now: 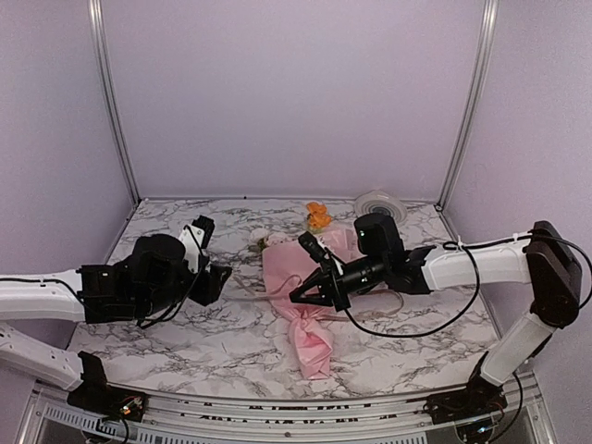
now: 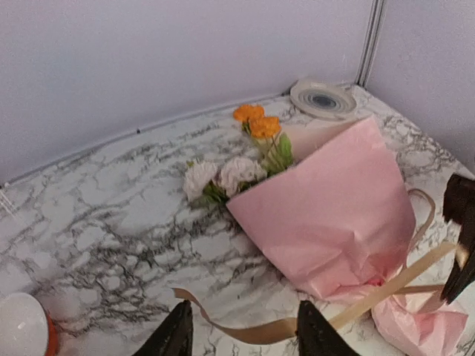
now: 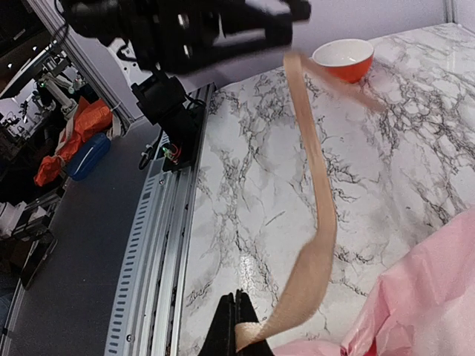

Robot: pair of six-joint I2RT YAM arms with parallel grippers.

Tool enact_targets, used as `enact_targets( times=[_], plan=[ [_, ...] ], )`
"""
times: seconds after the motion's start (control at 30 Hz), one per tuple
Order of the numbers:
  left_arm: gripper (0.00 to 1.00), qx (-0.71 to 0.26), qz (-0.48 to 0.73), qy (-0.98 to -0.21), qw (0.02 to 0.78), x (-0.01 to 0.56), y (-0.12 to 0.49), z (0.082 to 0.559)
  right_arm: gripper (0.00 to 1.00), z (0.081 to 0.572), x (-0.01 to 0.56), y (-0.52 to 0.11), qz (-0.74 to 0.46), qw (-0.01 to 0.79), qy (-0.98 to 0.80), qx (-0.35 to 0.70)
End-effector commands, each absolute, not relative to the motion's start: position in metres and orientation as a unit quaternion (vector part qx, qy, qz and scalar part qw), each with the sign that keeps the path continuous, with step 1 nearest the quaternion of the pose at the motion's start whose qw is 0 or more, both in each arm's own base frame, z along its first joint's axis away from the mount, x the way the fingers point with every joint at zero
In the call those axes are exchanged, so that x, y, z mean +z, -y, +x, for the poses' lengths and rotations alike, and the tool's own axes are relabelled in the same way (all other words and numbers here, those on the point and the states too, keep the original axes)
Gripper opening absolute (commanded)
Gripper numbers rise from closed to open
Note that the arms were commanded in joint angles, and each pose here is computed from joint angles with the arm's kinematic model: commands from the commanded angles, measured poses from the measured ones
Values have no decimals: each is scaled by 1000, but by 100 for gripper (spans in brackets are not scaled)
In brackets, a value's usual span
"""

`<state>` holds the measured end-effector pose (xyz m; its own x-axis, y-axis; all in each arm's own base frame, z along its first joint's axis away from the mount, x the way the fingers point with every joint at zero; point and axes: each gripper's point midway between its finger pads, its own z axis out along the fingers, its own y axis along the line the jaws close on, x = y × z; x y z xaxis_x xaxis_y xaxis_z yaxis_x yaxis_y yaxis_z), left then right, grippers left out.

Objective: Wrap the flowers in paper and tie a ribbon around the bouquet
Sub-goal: Pass from the left arm to the right, then pass from the right arm to the left

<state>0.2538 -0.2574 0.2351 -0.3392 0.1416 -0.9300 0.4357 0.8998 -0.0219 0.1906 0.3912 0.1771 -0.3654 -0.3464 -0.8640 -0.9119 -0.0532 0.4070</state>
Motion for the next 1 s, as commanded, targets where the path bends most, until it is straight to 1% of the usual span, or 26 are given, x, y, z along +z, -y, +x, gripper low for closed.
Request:
enact_targets(
  times=[0.0,0.1,0.2,0.27,0.37,0.47,0.57,0.63,0.7,0.8,0.9,0.97],
  plan=[
    [66,-219,232,-821,474,169,285,212,0,186,203,-388,-484,293,-615,550],
    [73,-246,269,-792,490,166,296,200,0,187,202,-388,-476,293,-619,552],
    [76,-222,303,-784,495,159,304,204,0,190,198,-390,-462,290,-628,554],
    [80,-205,336,-782,484,148,315,205,0,191,197,-390,-451,290,-631,561],
    [82,-213,376,-774,462,137,331,195,0,191,196,-389,-443,289,-633,565],
    [84,-248,385,-753,473,144,341,186,0,193,196,-389,-439,291,-637,563],
    [83,-259,370,-736,505,162,355,194,0,195,195,-389,-434,295,-641,560],
    [84,-259,374,-732,507,161,373,198,0,197,195,-389,-429,298,-643,560],
    [88,-249,380,-735,504,153,387,205,0,198,196,-389,-423,300,-643,563],
    [98,-241,389,-723,518,145,399,212,0,198,199,-388,-416,307,-641,567],
    [99,-242,389,-709,536,146,406,216,0,198,202,-389,-414,310,-637,571],
    [97,-262,405,-692,537,148,416,211,0,198,203,-390,-416,310,-635,572]
  ],
)
